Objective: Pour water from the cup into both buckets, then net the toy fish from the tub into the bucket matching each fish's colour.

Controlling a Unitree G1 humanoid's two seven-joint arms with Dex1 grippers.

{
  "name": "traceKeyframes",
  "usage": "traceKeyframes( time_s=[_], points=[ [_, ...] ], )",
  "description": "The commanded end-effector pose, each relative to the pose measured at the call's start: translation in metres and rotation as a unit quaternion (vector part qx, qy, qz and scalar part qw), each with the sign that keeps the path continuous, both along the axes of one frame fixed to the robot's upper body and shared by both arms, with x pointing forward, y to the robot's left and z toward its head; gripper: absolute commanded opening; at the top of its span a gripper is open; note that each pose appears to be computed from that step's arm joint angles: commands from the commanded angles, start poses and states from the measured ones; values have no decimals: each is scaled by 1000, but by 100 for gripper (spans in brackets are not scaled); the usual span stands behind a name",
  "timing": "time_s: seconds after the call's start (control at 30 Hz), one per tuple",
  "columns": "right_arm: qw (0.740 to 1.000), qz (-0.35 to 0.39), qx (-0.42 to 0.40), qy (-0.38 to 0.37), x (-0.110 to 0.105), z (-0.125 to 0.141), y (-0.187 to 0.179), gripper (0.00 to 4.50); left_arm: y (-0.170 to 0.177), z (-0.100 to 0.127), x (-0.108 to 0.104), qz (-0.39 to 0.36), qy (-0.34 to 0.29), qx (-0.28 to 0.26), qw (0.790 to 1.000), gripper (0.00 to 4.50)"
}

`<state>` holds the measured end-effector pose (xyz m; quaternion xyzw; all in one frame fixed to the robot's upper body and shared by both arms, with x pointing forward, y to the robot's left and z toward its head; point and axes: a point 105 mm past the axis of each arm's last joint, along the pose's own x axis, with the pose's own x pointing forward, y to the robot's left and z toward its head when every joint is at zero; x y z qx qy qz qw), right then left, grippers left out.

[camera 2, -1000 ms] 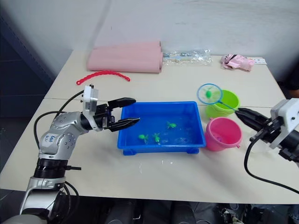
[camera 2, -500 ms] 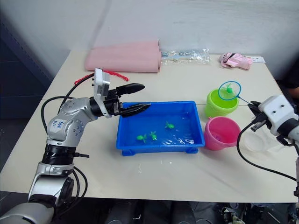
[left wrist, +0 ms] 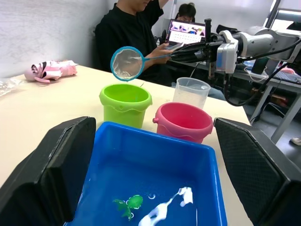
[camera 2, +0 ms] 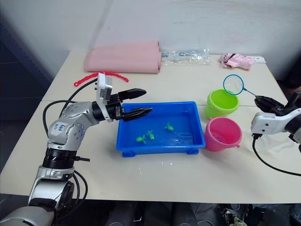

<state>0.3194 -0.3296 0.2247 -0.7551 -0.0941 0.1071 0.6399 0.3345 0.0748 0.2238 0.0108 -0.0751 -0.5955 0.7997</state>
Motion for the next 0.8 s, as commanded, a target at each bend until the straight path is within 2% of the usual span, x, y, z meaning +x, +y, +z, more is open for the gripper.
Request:
traceKeyframes(
  time_s=[0.03, 0.07, 0.17, 0.23, 0.3, 0.37, 0.43, 0.53, 0.63, 0.8],
  points=[
    [1000, -7, -17, -17, 0, 11, -6, 0, 2, 15, -7, -8, -34, -10, 999, 436],
    [1000, -9, -12, -21, 1, 12, -7, 0, 3, 14, -8, -9, -35, -7, 999, 436],
    [997, 8, 73, -36, 0, 23, -2, 0, 8, 10, -10, -7, -37, 3, 999, 436],
    [986, 43, 160, -6, -1, 23, 12, 0, 17, 6, -14, -9, -41, 10, 999, 436],
    [950, 112, 285, 53, -7, 26, 39, 0, 32, 0, -22, -14, -46, 15, 999, 436],
    [906, 170, 369, 122, -14, 27, 64, 0, 47, -8, -26, -7, -47, 27, 999, 436],
    [892, 202, 360, 183, -21, 24, 89, 0, 61, -16, -28, 8, -47, 40, 998, 436],
    [898, 180, 302, 266, -20, 2, 108, 0, 77, -23, -28, 37, -43, 51, 997, 436],
    [912, 147, 239, 298, -13, -17, 110, 0, 84, -26, -30, 49, -39, 57, 996, 436],
    [923, 130, 199, 303, 3, -32, 117, 0, 85, -27, -36, 44, -32, 60, 997, 436]
  ],
)
